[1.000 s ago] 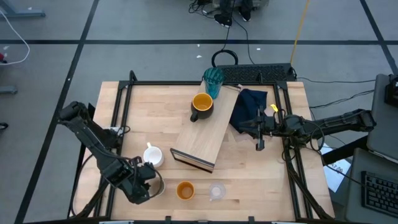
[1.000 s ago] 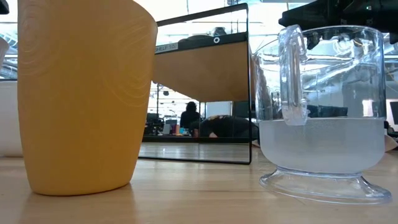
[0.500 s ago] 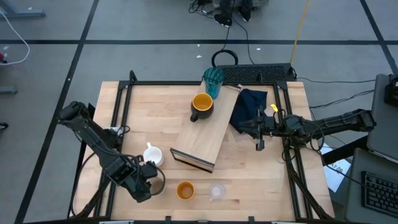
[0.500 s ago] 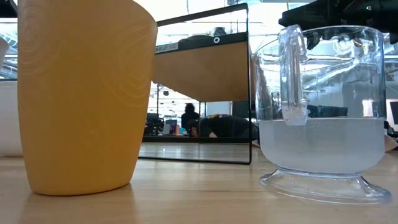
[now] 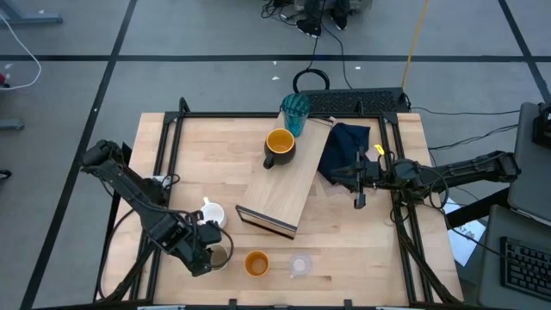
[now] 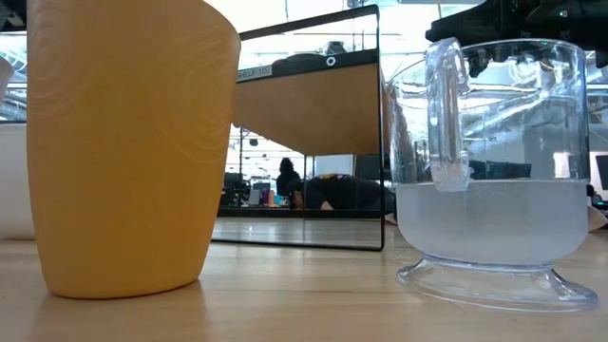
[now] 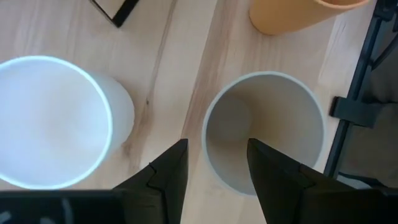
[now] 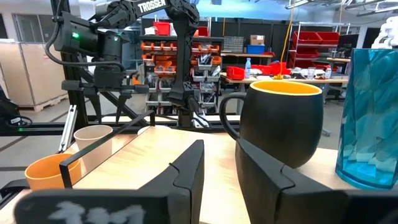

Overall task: Stack small to large cups/mugs on shelf
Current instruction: Put the gray cup on the shelf

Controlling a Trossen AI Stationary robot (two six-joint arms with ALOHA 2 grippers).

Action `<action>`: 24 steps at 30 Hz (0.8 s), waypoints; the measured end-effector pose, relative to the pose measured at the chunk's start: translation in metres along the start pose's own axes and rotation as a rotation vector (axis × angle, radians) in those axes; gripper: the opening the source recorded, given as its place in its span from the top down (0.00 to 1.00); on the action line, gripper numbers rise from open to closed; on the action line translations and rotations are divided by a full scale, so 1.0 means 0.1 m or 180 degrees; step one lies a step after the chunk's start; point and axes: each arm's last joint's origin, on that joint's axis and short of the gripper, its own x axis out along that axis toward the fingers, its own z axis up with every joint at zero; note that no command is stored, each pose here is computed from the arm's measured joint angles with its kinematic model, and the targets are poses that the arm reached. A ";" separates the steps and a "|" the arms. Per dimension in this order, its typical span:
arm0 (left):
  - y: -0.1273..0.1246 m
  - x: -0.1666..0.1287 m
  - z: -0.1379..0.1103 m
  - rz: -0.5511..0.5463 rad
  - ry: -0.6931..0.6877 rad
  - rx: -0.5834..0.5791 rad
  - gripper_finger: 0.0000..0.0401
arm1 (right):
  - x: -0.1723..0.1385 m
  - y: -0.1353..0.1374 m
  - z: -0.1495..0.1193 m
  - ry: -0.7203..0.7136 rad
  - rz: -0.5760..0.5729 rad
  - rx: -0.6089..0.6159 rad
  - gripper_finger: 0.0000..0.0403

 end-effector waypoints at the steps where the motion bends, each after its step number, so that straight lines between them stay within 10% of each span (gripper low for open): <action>1: 0.00 0.00 0.00 0.0003 -0.0006 0.0031 0.59 | 0.00 0.00 0.00 0.0002 0.0000 0.0000 0.79; 24: 0.02 0.01 0.05 0.0062 -0.0148 0.0206 0.59 | 0.00 0.00 0.00 0.0014 0.0000 -0.0001 0.79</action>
